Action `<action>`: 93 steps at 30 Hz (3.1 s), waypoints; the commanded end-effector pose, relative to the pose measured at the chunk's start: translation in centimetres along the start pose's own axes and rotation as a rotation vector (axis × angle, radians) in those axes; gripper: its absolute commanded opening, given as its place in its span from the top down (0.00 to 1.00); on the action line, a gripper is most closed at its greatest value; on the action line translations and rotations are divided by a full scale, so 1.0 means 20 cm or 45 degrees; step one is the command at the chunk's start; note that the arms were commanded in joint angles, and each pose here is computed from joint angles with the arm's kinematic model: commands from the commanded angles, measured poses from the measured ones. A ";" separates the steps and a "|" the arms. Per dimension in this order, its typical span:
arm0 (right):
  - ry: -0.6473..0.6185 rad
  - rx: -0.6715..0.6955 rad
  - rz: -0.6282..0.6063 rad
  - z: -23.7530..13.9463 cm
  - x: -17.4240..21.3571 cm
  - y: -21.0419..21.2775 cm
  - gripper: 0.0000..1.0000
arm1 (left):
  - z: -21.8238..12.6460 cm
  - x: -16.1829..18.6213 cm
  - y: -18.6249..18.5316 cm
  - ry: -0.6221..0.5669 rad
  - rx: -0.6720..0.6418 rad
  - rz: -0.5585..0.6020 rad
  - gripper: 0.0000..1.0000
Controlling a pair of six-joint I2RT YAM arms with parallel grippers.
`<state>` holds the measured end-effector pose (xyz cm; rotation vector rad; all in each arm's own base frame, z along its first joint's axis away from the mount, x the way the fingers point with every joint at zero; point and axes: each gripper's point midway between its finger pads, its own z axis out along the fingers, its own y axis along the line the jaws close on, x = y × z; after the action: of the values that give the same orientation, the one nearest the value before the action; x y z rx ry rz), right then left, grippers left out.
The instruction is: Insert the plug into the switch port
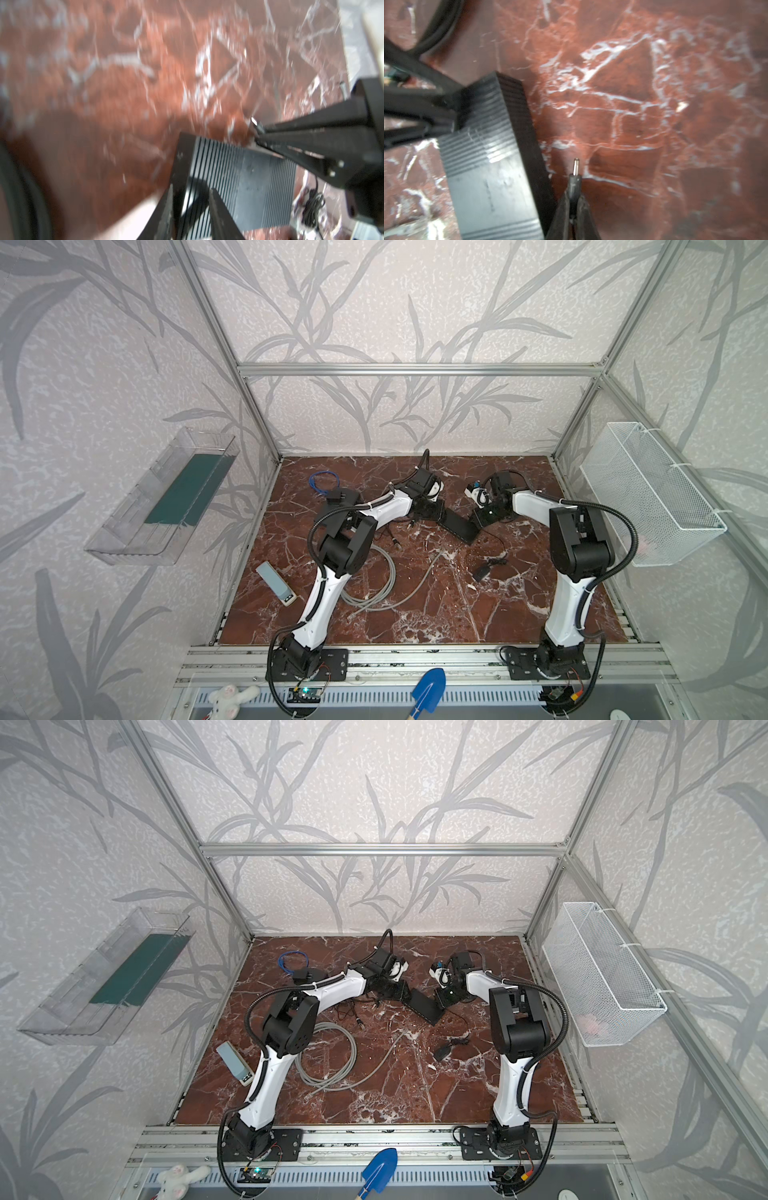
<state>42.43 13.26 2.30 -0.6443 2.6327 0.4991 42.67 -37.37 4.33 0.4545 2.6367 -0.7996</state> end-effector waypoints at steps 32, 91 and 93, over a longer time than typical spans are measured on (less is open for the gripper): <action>0.159 0.015 -0.593 -0.31 0.46 0.22 0.98 | -0.06 0.00 -0.01 0.321 -0.013 0.258 0.46; 0.041 0.099 -0.682 -0.25 0.33 0.20 1.00 | -0.05 0.09 0.00 0.360 0.012 0.198 0.44; 0.065 0.092 -0.677 -0.23 0.32 0.19 1.00 | -0.05 0.09 0.00 0.361 0.019 0.192 0.45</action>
<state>32.21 11.14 2.79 -1.3187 2.4222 0.2072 41.68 -37.00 3.84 0.8014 2.7848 -0.7595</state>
